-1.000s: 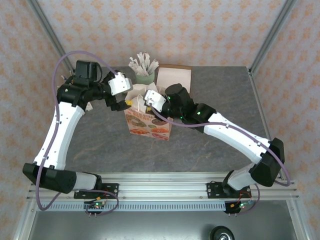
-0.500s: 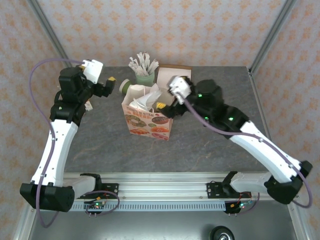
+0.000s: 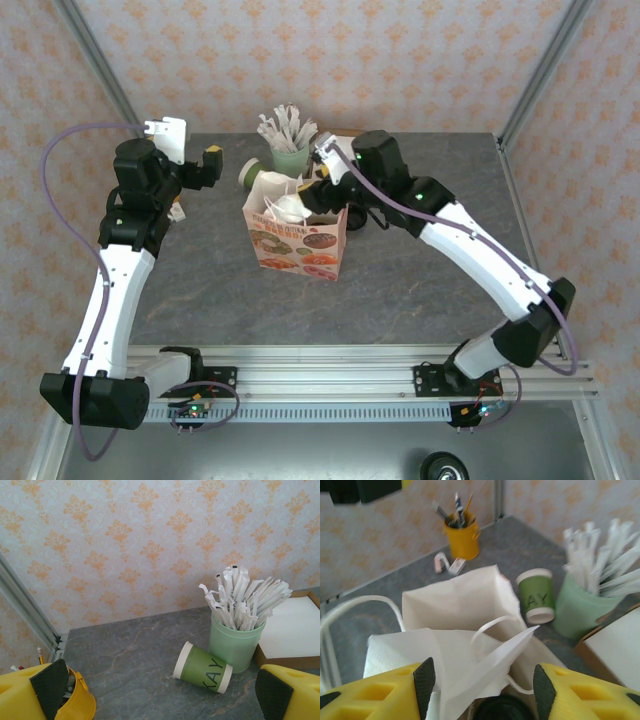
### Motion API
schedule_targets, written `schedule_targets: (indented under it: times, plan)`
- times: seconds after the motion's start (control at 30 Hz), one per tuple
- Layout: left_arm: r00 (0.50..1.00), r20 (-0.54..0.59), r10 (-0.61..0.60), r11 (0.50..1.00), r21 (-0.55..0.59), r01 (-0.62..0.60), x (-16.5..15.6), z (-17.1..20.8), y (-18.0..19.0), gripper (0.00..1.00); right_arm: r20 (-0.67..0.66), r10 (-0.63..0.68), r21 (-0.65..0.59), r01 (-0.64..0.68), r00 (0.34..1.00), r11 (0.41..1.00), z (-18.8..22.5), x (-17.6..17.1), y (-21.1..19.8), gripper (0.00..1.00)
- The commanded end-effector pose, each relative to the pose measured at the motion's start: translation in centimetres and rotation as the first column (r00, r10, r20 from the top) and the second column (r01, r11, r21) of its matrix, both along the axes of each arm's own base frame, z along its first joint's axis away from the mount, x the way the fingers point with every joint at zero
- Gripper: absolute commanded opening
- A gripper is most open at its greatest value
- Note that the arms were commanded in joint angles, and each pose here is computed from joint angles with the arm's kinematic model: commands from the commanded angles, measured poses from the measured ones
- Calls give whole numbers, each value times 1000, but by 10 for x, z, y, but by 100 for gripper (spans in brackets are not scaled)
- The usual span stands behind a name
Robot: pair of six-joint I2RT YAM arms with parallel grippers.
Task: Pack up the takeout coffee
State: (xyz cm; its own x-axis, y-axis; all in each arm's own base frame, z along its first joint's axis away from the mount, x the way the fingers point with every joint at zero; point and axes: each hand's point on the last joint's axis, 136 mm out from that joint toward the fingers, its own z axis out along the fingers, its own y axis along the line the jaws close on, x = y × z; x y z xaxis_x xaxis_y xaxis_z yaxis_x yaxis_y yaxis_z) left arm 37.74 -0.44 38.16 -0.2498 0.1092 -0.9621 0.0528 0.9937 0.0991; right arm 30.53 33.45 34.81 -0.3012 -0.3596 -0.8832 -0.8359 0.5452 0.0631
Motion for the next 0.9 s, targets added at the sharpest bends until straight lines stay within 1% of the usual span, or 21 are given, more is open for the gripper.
schedule_targets:
  times: [0.0,0.03,0.07,0.13,0.2,0.3,0.37,0.43,0.47,0.53,0.57,0.63,0.7,0.77,0.83,0.87]
  plan:
    - [999,49,15,1000,-13,-14,-4,14,2,100,-149,132,3,-133,980,991,-14,-26,13,40]
    - [999,43,14,1000,-11,-14,-4,12,2,100,-180,116,-22,-121,977,992,-28,-23,15,31]
    - [999,37,13,1000,-11,-12,-3,10,2,100,-196,81,-55,-93,977,994,-40,-18,16,28]
    - [1000,19,2,1000,-22,-1,-1,4,-1,100,-182,-14,-138,-11,983,990,-59,-2,12,23]
    - [1000,2,-18,999,-38,18,1,0,-5,100,-138,-107,-215,76,985,974,-66,14,3,21]
    - [1000,-7,1,999,-49,-1,5,-4,-2,100,-66,-169,-353,136,983,926,-70,25,-13,21]
    - [999,-3,44,998,-40,-44,6,-4,6,100,-27,-178,-392,154,984,907,-58,27,-21,23]
    - [994,9,107,994,-30,-107,7,-2,17,100,13,-181,-329,175,983,928,-30,27,-23,31]
    - [990,14,142,990,-24,-142,7,-1,23,100,23,-188,-259,187,982,948,-11,27,-23,40]
    - [981,18,194,981,-15,-193,6,-1,32,100,8,-229,-108,228,973,968,19,29,-26,60]
    - [978,16,208,978,-11,-208,6,-2,34,100,-3,-256,-43,255,967,966,30,31,-30,66]
    - [971,12,240,971,-13,-240,6,-3,40,100,-28,-309,39,310,951,950,35,35,-38,76]
    - [962,-4,271,962,-18,-271,7,-6,44,100,-109,-357,109,369,928,923,33,36,-41,90]
    - [958,-22,287,957,-24,-288,8,-9,47,100,-237,-341,139,379,910,915,19,29,-34,99]
    - [956,-33,293,955,-33,-294,9,-11,47,100,-406,-369,142,457,836,878,0,28,-29,99]
    - [955,-32,294,955,-38,-295,9,-11,47,100,-482,-387,121,497,786,859,-10,28,-27,99]
